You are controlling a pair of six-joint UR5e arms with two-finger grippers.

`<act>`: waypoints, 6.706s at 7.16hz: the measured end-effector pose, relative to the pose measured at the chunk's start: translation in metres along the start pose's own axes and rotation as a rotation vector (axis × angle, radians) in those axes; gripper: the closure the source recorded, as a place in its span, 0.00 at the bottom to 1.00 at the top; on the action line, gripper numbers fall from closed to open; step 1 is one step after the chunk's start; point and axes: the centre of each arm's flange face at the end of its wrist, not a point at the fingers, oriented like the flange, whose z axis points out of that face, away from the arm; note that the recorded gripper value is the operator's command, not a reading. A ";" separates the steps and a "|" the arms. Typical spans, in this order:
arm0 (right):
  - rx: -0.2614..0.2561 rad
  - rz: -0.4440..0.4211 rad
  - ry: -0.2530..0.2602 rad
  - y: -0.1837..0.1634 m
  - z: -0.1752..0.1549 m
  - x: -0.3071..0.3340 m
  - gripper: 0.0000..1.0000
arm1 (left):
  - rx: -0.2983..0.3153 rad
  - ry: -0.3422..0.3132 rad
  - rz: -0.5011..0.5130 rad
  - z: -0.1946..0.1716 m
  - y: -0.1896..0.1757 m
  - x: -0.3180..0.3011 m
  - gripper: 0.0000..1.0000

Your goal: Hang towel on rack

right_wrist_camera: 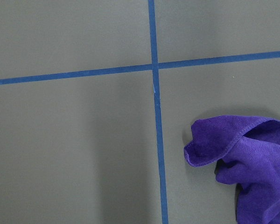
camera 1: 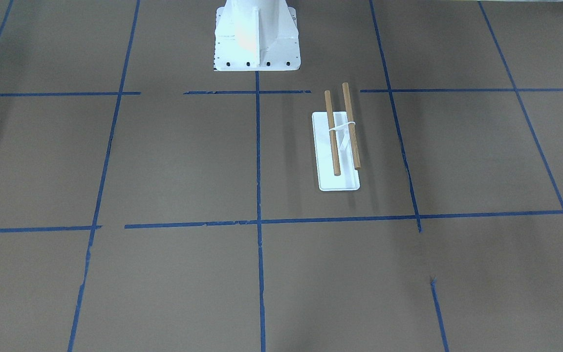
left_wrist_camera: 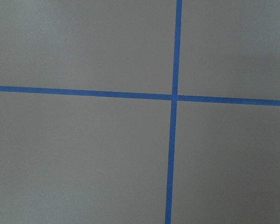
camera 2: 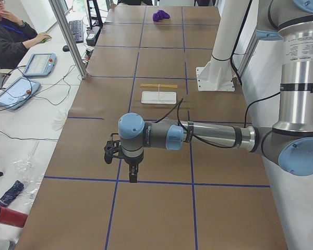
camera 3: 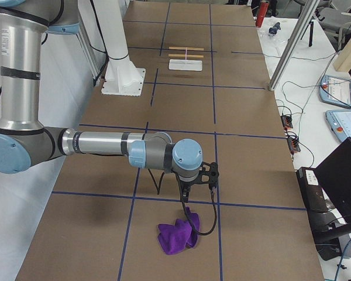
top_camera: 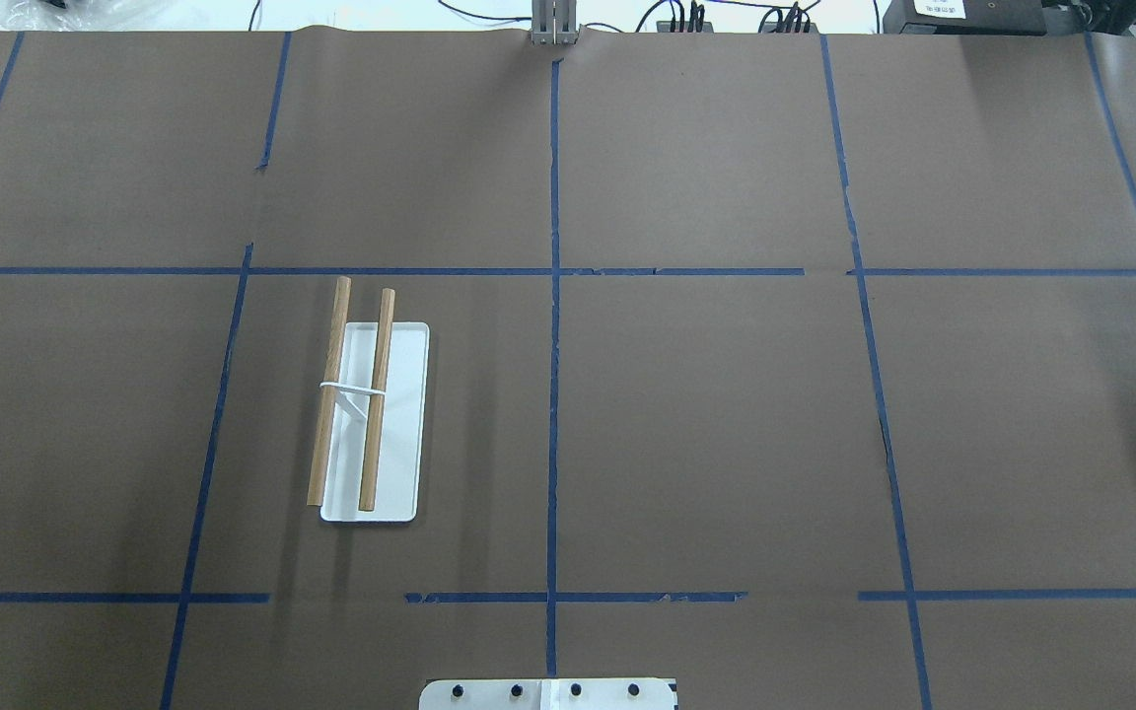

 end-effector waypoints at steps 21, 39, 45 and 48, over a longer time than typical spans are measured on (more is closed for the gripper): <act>0.003 -0.449 0.139 -0.021 0.132 0.084 1.00 | 0.054 0.008 0.045 -0.025 -0.002 0.023 0.00; 0.590 -0.231 -0.422 -0.003 -0.007 -0.639 1.00 | 0.237 1.080 -0.616 -0.074 0.023 0.567 0.10; 0.600 -0.247 -0.464 0.035 0.003 -0.668 1.00 | 0.140 1.095 -0.594 -0.095 0.070 0.683 0.23; 0.606 -0.257 -0.481 0.047 -0.002 -0.669 1.00 | 0.142 1.095 -0.586 -0.095 0.069 0.686 0.34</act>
